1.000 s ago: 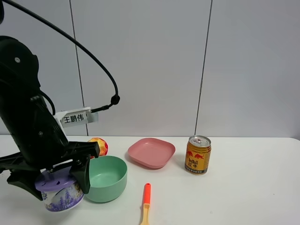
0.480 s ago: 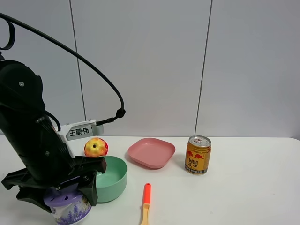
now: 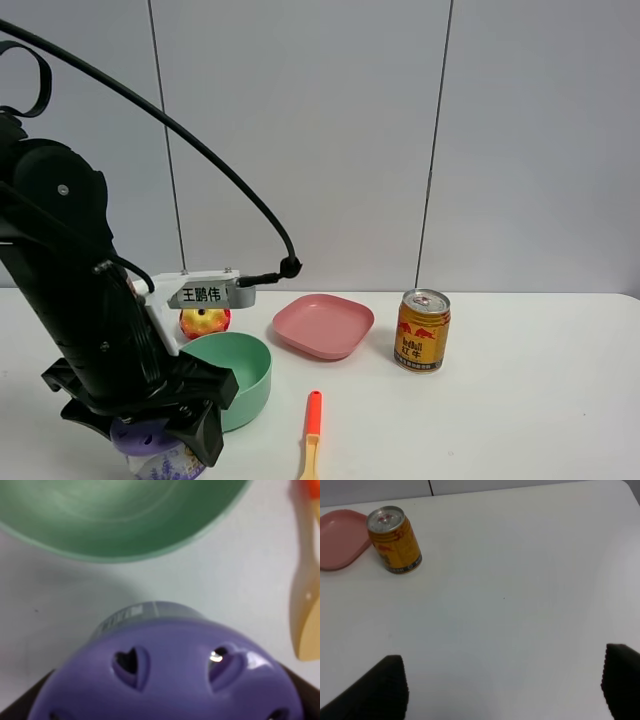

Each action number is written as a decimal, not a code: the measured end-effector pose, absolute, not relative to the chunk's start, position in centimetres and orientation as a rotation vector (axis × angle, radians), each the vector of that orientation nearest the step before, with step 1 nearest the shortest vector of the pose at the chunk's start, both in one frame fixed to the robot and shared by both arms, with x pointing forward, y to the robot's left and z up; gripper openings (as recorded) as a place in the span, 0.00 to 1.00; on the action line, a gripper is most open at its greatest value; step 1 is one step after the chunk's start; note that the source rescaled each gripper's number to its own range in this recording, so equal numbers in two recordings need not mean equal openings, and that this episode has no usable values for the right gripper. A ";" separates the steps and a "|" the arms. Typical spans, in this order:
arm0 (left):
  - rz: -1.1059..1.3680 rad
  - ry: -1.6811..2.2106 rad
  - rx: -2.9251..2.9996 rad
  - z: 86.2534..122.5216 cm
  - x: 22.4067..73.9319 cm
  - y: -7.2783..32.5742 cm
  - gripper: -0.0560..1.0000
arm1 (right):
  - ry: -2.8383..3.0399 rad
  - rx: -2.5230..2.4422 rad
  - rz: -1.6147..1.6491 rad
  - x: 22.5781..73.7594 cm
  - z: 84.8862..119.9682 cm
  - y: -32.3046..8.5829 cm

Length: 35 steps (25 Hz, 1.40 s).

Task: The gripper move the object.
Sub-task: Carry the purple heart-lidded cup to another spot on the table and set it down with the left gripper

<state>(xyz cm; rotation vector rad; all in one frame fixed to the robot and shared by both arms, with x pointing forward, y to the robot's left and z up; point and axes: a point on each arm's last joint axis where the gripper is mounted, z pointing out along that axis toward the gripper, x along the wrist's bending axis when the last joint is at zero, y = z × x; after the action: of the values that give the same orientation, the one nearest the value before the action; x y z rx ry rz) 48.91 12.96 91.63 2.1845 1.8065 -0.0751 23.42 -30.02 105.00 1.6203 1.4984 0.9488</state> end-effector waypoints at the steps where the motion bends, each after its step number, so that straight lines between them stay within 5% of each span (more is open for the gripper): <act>1: -0.080 1.811 2.189 91.4 48.9 12.9 0.05 | 1.498 1.620 0.949 23.4 105.0 -30.0; 35: -0.038 1.755 2.239 89.1 49.7 12.7 0.05 | 1.498 1.620 0.949 23.4 105.0 -30.0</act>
<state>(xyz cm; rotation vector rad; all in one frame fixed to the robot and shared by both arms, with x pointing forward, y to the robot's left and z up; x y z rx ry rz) 49.67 12.70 89.11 2.2394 1.7548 -0.0381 23.42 -30.02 105.00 1.6203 1.4984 0.9488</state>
